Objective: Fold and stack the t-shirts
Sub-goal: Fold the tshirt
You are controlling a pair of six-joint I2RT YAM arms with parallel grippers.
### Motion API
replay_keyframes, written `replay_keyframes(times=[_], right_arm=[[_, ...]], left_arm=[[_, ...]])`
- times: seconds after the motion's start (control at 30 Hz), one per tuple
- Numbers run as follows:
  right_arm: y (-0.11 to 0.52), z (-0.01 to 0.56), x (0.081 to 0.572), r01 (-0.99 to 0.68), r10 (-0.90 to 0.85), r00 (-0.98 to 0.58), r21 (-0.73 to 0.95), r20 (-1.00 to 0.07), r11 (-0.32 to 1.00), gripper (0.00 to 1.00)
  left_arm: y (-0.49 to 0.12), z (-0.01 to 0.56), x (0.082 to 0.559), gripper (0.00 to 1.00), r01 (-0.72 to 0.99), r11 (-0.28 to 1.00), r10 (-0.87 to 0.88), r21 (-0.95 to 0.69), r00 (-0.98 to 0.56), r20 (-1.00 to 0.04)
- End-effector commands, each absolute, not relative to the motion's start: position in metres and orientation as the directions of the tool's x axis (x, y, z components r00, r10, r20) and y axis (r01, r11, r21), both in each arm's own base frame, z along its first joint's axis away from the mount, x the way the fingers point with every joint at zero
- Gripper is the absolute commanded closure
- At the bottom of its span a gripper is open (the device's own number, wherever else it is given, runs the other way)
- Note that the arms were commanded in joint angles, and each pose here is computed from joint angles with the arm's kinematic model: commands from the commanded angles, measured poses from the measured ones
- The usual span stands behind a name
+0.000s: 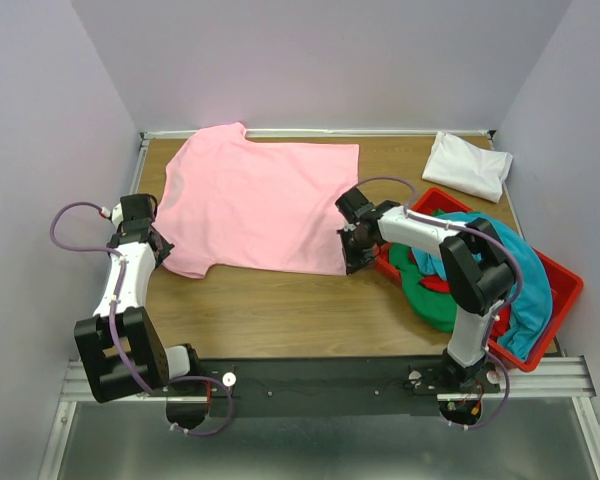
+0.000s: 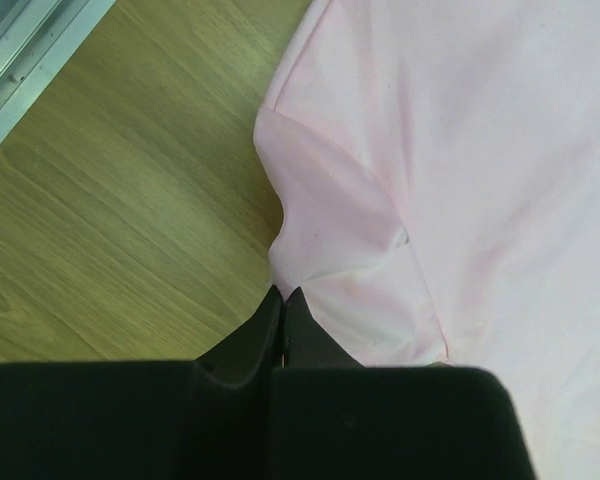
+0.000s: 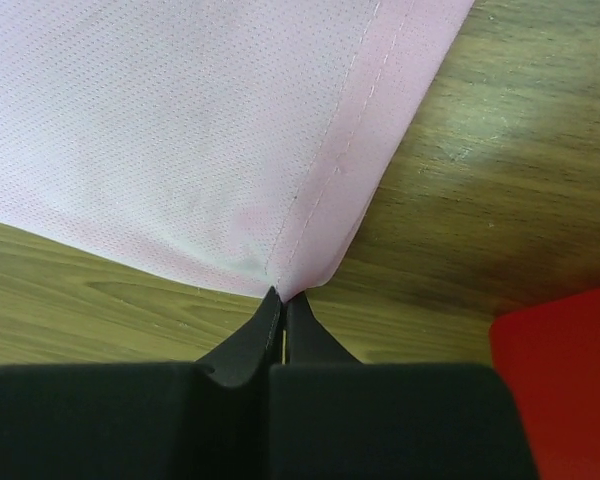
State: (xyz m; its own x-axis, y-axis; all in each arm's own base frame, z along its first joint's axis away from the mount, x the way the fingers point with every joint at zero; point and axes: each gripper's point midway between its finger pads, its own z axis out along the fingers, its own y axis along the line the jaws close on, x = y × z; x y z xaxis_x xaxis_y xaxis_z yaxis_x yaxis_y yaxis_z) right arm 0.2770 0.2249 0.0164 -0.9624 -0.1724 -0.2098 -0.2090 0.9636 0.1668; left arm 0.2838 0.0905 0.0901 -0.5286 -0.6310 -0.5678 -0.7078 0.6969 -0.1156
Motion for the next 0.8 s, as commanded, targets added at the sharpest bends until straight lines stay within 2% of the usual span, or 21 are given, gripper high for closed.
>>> replay_keyframes(times=[0.0,0.33,0.5,0.67,0.77], right_arm=[[0.216,0.024,0.266,-0.213,-0.183,-0.965,0.151,-0.19,0.965,0.98],[0.21,0.06,0.236,-0.193,-0.18,-0.98,0.184,-0.084,0.964,0.98],[0.215,0.08,0.248,-0.177,-0.156,-0.98,0.186,-0.126,0.966,0.98],[0.231,0.103,0.283,-0.157,-0.115,-0.97,0.188,-0.215,0.97,0.98],[0.232,0.095,0.293,-0.14,-0.107,-0.974,0.159,-0.202,0.977,0.98]], left_arm=[[0.088,0.107,0.284,1.0,-0.688,0.712,-0.621,-0.143,-0.522,-0.585],[0.087,0.124,0.273,1.0,-0.684,0.715,-0.615,-0.147,-0.514,-0.598],[0.082,0.131,0.276,1.0,-0.656,0.736,-0.604,-0.171,-0.52,-0.604],[0.074,0.147,0.302,1.0,-0.591,0.769,-0.592,-0.245,-0.512,-0.623],[0.072,0.152,0.321,1.0,-0.562,0.781,-0.589,-0.273,-0.518,-0.62]])
